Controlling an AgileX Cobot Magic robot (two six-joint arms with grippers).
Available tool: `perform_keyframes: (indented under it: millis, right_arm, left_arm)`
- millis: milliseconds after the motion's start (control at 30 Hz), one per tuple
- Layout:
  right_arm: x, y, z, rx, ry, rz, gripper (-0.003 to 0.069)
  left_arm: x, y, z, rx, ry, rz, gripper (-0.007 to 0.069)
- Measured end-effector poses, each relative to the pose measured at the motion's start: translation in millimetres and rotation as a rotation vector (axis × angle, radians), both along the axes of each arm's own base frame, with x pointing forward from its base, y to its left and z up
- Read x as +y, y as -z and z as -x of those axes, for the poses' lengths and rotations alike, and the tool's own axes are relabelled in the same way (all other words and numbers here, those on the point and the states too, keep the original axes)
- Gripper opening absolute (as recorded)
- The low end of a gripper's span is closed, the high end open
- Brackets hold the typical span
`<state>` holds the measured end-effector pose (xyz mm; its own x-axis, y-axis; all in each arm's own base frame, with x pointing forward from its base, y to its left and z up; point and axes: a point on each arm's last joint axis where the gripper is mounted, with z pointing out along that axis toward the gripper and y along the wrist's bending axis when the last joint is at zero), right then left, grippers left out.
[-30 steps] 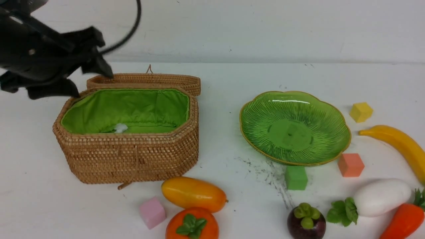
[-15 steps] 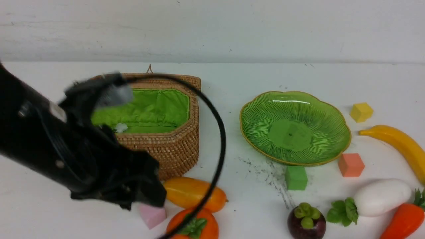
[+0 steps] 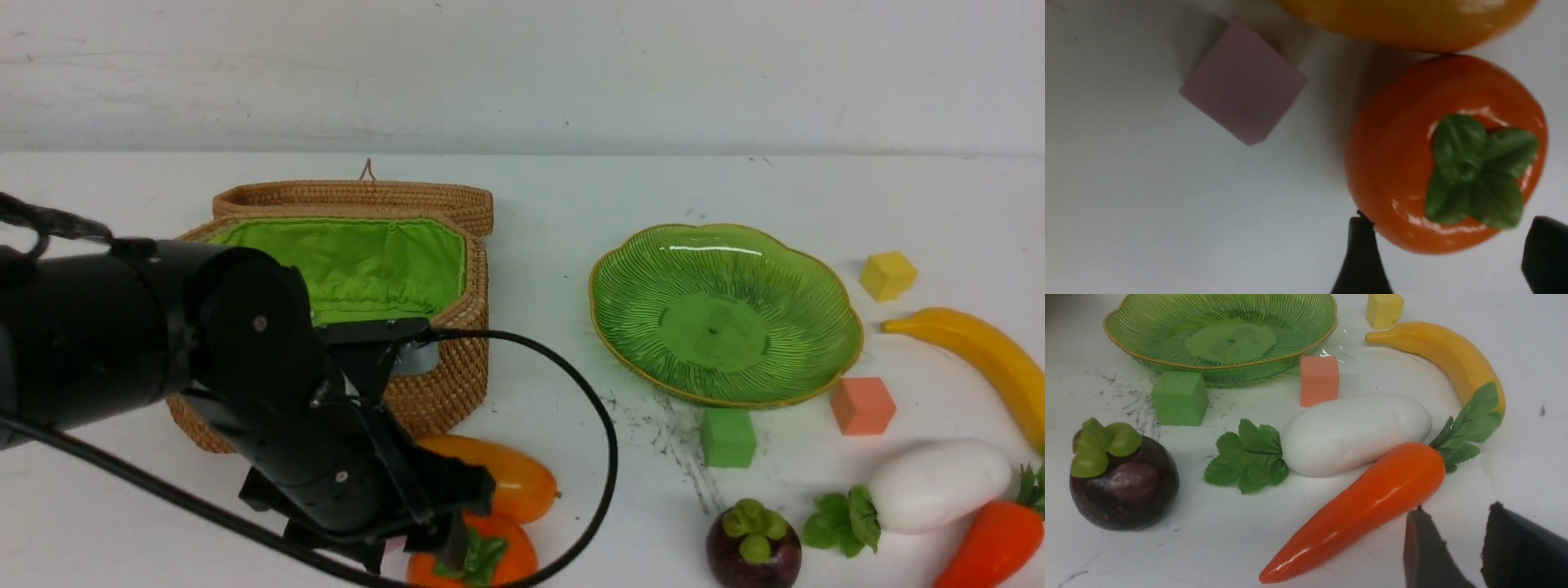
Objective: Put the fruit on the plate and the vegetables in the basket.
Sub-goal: Grab a tomato with your left arm and place it on the plate on the right.
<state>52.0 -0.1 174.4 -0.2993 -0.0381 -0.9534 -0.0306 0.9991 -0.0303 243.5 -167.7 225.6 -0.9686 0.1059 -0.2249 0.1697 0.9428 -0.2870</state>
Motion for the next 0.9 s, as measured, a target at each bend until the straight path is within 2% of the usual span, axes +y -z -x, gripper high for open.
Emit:
perform_keyframes:
  millis: [300, 900]
  right_arm:
    - [0, 0, 0, 0.000, 0.000, 0.000, 0.0242]
    - [0, 0, 0, 0.000, 0.000, 0.000, 0.0242]
  left_arm:
    - [-9, 31, -12, 0.097, -0.118, 0.007, 0.0491]
    - [-15, 34, -15, 0.123, -0.157, 0.046, 0.0452]
